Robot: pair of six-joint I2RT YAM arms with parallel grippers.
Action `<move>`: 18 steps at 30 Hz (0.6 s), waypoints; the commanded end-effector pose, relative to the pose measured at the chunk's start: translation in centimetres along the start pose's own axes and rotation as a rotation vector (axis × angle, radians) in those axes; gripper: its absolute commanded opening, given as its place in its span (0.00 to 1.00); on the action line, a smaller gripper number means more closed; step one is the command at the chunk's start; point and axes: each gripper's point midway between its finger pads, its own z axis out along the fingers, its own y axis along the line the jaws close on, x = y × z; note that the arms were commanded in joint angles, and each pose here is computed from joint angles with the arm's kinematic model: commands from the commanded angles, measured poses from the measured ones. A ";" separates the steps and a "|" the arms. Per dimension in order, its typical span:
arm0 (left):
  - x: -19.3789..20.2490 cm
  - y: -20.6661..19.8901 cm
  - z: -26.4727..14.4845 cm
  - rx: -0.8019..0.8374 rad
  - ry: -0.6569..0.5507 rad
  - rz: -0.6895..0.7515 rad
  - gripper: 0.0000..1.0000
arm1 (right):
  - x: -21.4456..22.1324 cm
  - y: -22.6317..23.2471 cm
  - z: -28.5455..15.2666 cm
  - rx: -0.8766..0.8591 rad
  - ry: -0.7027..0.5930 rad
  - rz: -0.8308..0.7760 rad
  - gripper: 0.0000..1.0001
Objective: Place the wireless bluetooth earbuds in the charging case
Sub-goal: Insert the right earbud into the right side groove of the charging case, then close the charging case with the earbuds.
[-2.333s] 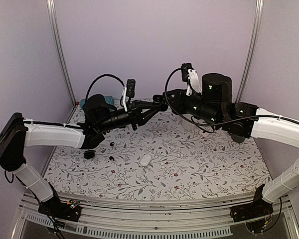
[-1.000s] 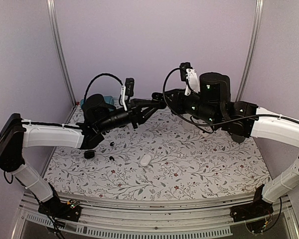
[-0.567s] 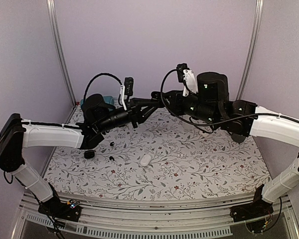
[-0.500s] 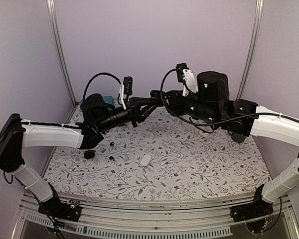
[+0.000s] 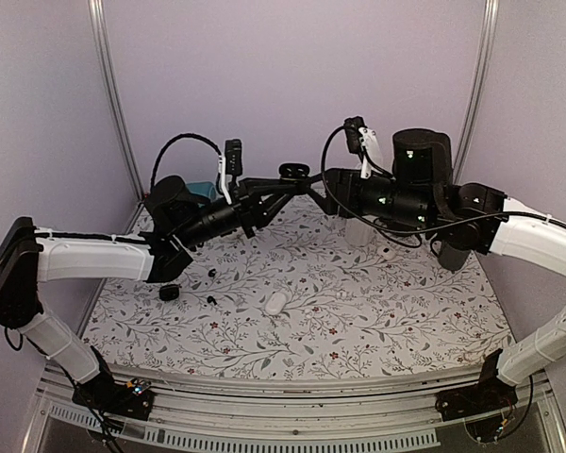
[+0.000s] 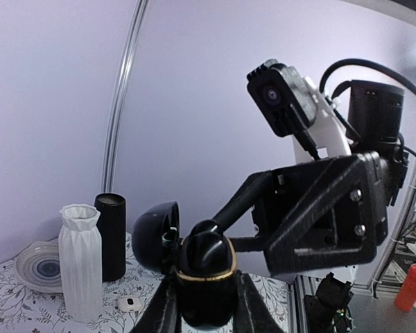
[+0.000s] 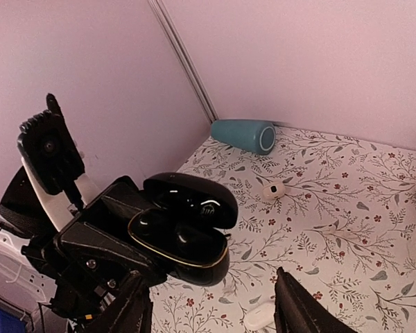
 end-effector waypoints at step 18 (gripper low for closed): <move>-0.2 -7.4 -1.0 0.443 0.074 0.060 0.00 | -0.6 -0.8 -1.1 -0.317 0.070 0.133 0.52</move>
